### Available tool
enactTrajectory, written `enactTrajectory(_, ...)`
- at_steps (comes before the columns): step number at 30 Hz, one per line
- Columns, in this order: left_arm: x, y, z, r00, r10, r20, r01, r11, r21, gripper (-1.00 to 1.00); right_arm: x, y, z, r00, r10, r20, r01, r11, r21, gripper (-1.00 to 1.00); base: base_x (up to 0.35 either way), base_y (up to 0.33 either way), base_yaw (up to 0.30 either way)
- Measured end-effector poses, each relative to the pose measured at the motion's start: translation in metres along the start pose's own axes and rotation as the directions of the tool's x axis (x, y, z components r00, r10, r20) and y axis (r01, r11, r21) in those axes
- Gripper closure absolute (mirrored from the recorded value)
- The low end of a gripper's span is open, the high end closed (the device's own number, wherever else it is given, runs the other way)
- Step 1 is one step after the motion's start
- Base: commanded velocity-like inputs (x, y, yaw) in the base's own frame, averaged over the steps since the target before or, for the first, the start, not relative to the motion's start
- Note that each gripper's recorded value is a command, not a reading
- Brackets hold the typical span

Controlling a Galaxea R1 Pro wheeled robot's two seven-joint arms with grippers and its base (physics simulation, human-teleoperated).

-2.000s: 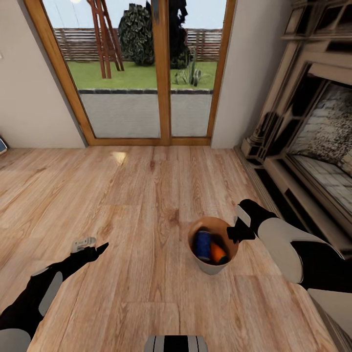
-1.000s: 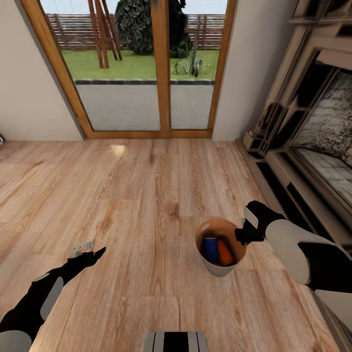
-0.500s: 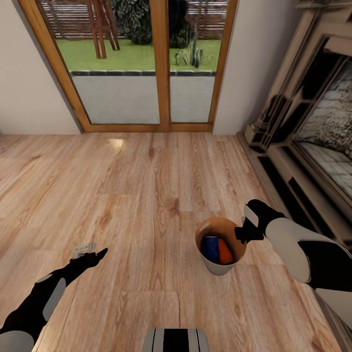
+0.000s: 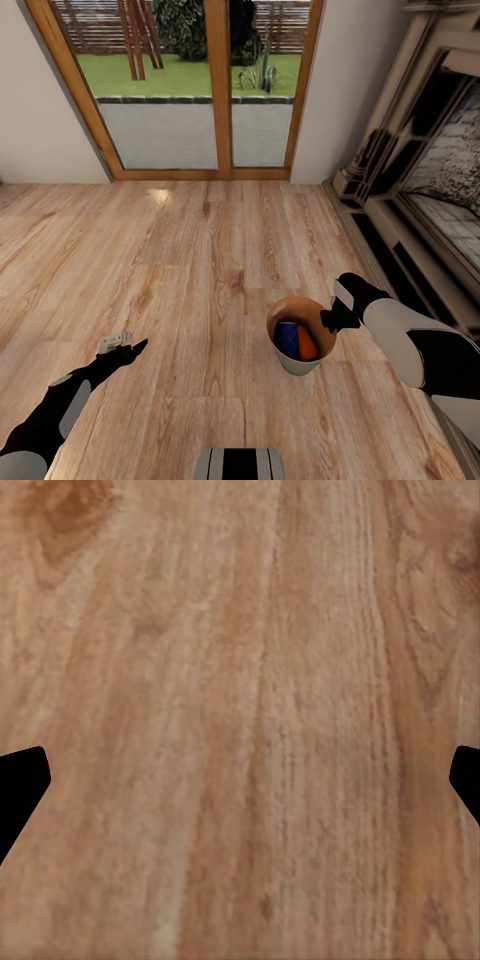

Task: Put the three can of soda from the living room inside the tash can in the kitchen.

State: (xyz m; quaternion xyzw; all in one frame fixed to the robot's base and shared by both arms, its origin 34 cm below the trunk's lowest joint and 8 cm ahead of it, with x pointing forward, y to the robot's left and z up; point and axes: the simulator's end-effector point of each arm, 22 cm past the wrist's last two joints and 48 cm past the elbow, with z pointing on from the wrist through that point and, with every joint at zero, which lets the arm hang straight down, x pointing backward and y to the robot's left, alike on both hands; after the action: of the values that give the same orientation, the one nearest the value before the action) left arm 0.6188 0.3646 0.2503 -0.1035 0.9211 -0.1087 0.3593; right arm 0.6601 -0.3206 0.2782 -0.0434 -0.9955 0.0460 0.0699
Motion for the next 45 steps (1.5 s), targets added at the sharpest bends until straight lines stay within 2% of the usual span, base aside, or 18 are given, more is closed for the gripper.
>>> enactTrajectory(12, 0.002, 0.001, 0.0, 1.0, -0.004, -0.004, 0.004, 1.0, -0.003, -1.0, 0.001, 0.001, 0.0, 1.0, 0.004, 0.0, -0.004, 1.0, -0.004, 1.0, 0.0, 0.0, 0.0)
enactTrajectory(18, -0.002, 0.0, -0.002, 1.0, -0.004, 0.003, 0.004, 1.0, -0.001, -1.0, -0.005, -0.01, -0.009, 1.0, -0.02, 0.023, 0.019, 0.999, 0.042, 1.0, 0.0, 0.0, 0.0)
enactTrajectory(24, -0.006, -0.003, -0.004, 1.0, -0.001, 0.01, 0.001, 1.0, 0.003, -1.0, -0.006, -0.003, -0.014, 1.0, 0.002, 0.031, -0.002, 1.0, 0.005, 1.0, 0.0, 0.0, 0.0)
enactTrajectory(30, -0.008, -0.008, -0.005, 1.0, 0.01, 0.011, -0.01, 1.0, 0.011, -1.0, -0.007, -0.01, -0.02, 0.999, -0.013, 0.04, 0.012, 0.999, 0.033, 1.0, 0.0, 0.0, 0.0)
enactTrajectory(37, -0.014, -0.01, -0.007, 1.0, 0.012, 0.021, -0.013, 1.0, 0.012, -1.0, -0.008, -0.006, -0.026, 0.999, 0.0, 0.05, 0.0, 1.0, 0.01, 1.0, 0.0, 0.0, 0.0)
enactTrajectory(45, -0.021, -0.012, -0.01, 0.999, 0.014, 0.033, -0.015, 1.0, 0.015, -1.0, -0.01, -0.009, -0.034, 0.998, -0.007, 0.063, 0.005, 1.0, 0.023, 1.0, 0.0, 0.0, 0.0)
